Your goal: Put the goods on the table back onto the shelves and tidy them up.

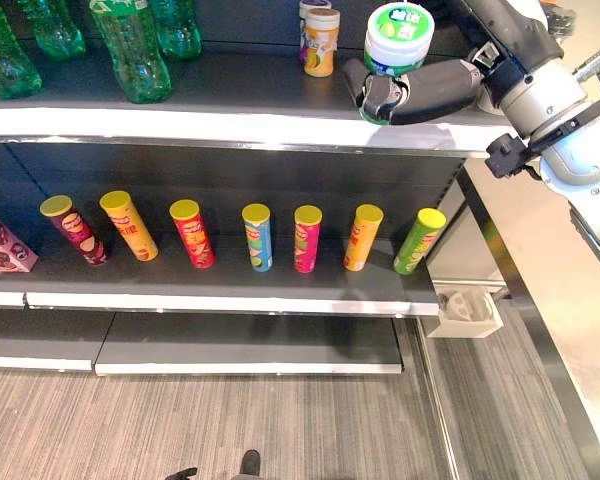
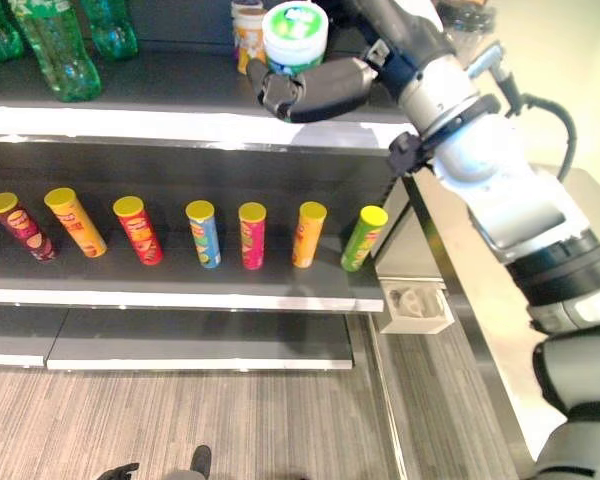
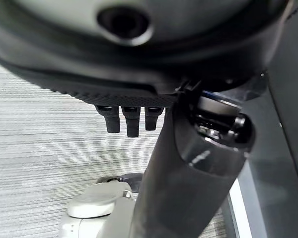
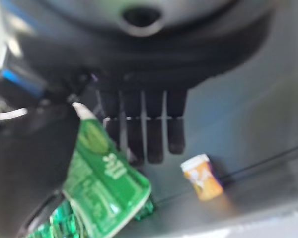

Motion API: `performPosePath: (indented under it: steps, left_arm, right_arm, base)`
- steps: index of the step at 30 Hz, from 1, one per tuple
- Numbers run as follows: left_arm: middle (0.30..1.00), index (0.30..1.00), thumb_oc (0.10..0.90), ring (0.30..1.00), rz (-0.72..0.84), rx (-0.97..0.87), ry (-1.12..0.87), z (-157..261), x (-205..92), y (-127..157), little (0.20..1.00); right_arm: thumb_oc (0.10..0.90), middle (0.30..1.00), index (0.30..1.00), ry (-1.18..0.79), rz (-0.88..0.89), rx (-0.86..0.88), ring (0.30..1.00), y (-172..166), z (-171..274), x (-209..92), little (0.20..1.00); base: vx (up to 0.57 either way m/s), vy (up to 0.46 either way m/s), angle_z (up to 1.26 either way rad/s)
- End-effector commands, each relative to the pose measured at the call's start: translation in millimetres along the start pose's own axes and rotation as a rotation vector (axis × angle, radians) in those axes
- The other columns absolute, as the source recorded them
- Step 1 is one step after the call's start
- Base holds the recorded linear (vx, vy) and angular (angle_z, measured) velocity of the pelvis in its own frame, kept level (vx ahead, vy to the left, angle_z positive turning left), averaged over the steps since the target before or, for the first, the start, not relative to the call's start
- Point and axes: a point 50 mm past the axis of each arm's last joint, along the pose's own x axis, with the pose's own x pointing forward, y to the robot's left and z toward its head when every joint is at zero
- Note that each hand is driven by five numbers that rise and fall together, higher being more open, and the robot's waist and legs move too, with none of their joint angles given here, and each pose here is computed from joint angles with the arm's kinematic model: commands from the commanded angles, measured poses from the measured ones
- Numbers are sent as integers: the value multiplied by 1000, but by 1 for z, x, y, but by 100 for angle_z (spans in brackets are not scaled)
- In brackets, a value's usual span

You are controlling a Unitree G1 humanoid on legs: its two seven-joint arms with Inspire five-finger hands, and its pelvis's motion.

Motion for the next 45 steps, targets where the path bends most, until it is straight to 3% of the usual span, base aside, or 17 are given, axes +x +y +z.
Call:
performPosePath:
  steps: [1,16,45]
  left_arm:
    - [900,900,800,900,82,55,2,2,1,28,900]
    - [900,900,800,900,93,81,-5,4,1,29,900]
    - [900,900,800,900,109,98,-20,10,2,36,900]
  right_arm:
    - [400,300,300,-69,-202,-1,300,-33,18,22,300]
    - [400,300,300,257,-323,97,300,-17,-45,32,300]
    - [400,300,300,339,-299,150,300,7,-51,49,300]
  base:
    - [41,-36,34]
    - [24,2,14]
    - [1,7,2]
